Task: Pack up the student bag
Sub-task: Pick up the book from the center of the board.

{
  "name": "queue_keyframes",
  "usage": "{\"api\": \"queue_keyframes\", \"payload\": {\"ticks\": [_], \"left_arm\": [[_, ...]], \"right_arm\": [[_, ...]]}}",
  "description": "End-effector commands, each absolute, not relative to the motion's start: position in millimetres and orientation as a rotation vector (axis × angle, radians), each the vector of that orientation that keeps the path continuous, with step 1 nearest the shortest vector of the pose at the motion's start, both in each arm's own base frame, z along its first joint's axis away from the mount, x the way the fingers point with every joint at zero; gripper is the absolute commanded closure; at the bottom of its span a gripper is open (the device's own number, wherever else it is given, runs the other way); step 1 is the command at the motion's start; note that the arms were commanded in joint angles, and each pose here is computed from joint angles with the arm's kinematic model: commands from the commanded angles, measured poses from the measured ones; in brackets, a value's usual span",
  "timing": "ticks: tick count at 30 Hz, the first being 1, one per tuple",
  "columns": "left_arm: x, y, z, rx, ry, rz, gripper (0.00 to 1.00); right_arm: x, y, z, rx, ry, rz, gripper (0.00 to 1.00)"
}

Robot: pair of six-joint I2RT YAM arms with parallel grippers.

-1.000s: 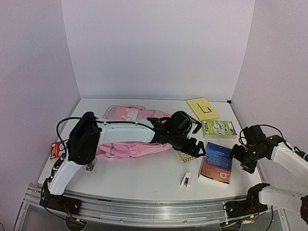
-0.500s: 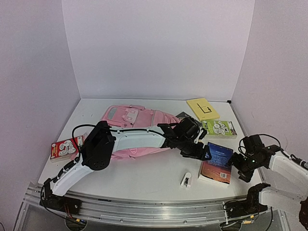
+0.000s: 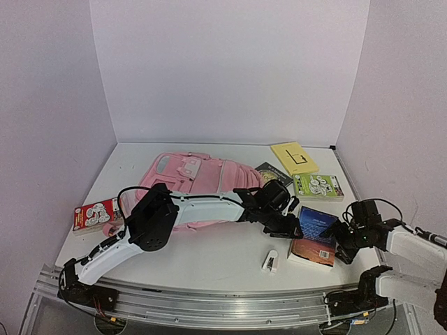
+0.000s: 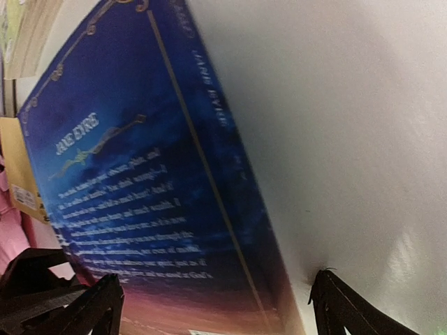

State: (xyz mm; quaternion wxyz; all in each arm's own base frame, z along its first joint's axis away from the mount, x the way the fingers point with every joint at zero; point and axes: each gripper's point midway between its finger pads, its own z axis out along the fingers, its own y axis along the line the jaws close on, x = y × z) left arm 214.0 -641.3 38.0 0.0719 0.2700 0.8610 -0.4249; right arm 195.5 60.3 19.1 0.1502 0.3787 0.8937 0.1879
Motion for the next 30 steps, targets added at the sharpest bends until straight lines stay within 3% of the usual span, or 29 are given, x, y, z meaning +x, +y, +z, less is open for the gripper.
{"api": "queue_keyframes", "payload": {"ticks": [1, 8, 9, 15, 30], "left_arm": [[205, -633, -11, 0.774, 2.734, -1.219, 0.62], [203, -626, -24, 0.758, 2.783, -1.180, 0.99], [202, -625, -25, 0.758, 2.785, -1.177, 1.00], [201, -621, -26, 0.750, 2.796, -1.164, 1.00], [202, -613, -16, 0.723, 2.797, -1.183, 1.00]], "right_arm": [[202, 81, 10, 1.126, 2.523, 0.749, 0.11], [242, 113, 60, 0.933, 2.331, 1.090, 0.18], [248, 117, 72, 0.888, 2.290, 1.135, 0.19], [268, 133, 135, 0.711, 2.099, 1.323, 0.22], [297, 126, 187, 0.661, 1.809, 1.392, 0.33]]}}
